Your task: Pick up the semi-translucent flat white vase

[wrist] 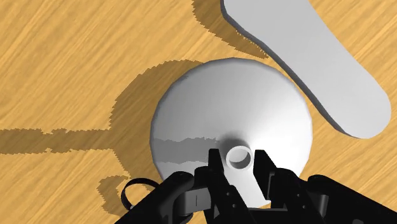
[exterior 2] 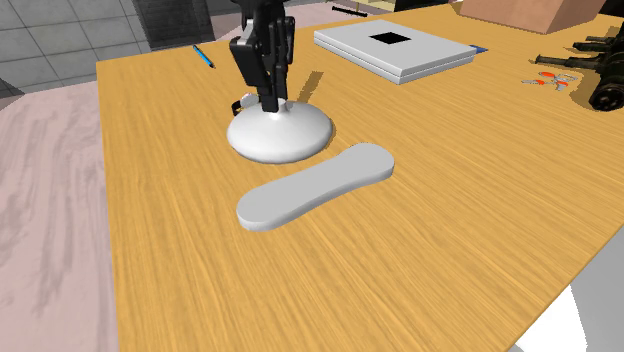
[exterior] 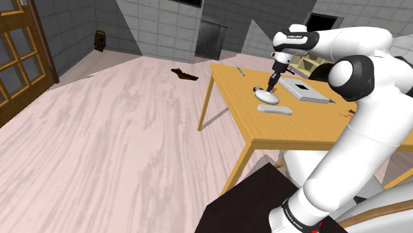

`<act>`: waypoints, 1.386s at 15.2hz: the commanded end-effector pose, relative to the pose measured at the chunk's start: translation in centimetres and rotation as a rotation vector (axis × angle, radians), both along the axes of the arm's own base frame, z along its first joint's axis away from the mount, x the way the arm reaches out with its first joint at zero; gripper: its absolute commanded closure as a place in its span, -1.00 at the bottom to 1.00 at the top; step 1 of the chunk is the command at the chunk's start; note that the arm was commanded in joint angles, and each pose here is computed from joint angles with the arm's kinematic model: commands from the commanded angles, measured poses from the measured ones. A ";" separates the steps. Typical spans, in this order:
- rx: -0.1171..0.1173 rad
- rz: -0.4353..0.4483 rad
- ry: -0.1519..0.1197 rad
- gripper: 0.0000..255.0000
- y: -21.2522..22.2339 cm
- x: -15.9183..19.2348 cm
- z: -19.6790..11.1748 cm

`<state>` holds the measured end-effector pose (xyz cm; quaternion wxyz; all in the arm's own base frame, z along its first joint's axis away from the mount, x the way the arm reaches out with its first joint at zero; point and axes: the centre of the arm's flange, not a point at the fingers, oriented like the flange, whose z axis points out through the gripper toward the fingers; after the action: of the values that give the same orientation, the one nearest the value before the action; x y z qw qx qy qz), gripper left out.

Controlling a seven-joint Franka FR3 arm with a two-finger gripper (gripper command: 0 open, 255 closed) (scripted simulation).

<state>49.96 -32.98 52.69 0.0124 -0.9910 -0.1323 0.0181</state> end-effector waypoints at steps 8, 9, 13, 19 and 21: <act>0.000 -0.001 0.001 1.00 -0.1 0.0 0.4; 0.000 -0.001 0.001 1.00 -0.1 0.0 0.9; 0.000 -0.001 0.001 1.00 -0.1 0.0 3.0; 0.000 -0.001 0.001 1.00 -0.1 0.0 6.2; 0.000 -0.001 0.001 1.00 -0.1 0.0 7.2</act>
<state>50.00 -33.05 59.35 0.0124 -0.9910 -0.1319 0.0187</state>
